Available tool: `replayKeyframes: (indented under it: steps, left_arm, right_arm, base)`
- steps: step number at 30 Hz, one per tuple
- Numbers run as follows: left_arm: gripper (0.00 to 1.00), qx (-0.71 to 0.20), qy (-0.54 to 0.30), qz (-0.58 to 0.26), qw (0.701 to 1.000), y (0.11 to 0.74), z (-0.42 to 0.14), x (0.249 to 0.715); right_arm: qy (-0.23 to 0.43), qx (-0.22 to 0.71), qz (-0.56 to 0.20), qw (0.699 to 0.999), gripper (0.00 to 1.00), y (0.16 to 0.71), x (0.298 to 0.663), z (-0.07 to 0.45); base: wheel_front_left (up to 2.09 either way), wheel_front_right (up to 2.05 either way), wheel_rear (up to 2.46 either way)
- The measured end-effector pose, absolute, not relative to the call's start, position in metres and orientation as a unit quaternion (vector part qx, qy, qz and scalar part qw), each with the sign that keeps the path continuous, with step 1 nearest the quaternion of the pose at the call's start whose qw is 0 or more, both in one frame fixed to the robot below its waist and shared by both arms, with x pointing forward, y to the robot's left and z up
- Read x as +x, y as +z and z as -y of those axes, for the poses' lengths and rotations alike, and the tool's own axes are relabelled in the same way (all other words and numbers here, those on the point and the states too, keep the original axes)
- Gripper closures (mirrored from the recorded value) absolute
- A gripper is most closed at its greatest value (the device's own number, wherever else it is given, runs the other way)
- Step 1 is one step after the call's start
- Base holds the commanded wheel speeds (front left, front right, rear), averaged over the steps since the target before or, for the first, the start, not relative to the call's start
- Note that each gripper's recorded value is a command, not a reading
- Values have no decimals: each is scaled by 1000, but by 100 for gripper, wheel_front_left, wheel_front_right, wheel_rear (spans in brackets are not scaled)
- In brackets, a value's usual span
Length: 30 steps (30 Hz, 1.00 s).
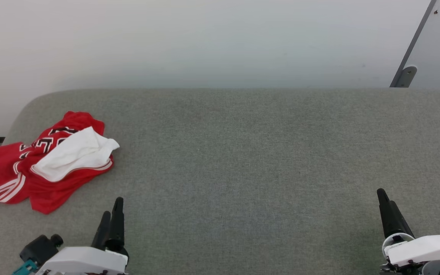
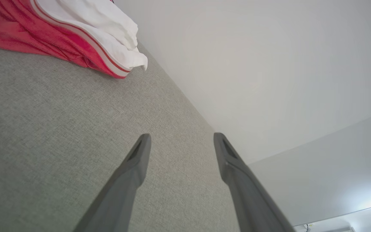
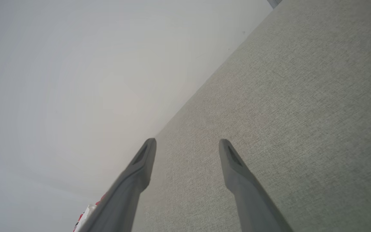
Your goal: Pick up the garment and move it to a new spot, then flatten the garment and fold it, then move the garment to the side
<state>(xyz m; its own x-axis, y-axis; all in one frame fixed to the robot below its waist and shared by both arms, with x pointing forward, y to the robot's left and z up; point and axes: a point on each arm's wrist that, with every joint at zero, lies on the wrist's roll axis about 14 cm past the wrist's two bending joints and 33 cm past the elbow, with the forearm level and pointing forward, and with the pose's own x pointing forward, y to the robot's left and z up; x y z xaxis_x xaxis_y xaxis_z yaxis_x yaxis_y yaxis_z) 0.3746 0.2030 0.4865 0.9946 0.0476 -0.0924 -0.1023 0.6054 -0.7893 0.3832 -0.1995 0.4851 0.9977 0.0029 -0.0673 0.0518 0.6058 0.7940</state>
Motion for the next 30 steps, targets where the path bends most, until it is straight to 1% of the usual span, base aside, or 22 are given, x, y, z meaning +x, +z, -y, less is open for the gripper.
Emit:
replayKeyframes:
  steps: [1, 8, 13, 30]
  left_arm:
    - [0, -442, 42, -31, 895, 486, -203, 375]
    - [0, -372, 36, -18, 927, 494, -205, 376]
    - [0, -334, 27, -3, 942, 502, -205, 377]
    - [0, -234, 7, 36, 972, 520, -203, 379]
  right_arm:
    - [-14, 444, -31, 896, 0, 485, 383, 200]
    - [-10, 384, -27, 923, 0, 487, 386, 202]
    - [-7, 352, -23, 936, 0, 489, 387, 202]
    - [6, 258, -2, 966, 0, 499, 394, 202]
  base:
    - [0, 0, 0]
    - [0, 0, 0]
    - [0, 0, 0]
    - [0, 0, 0]
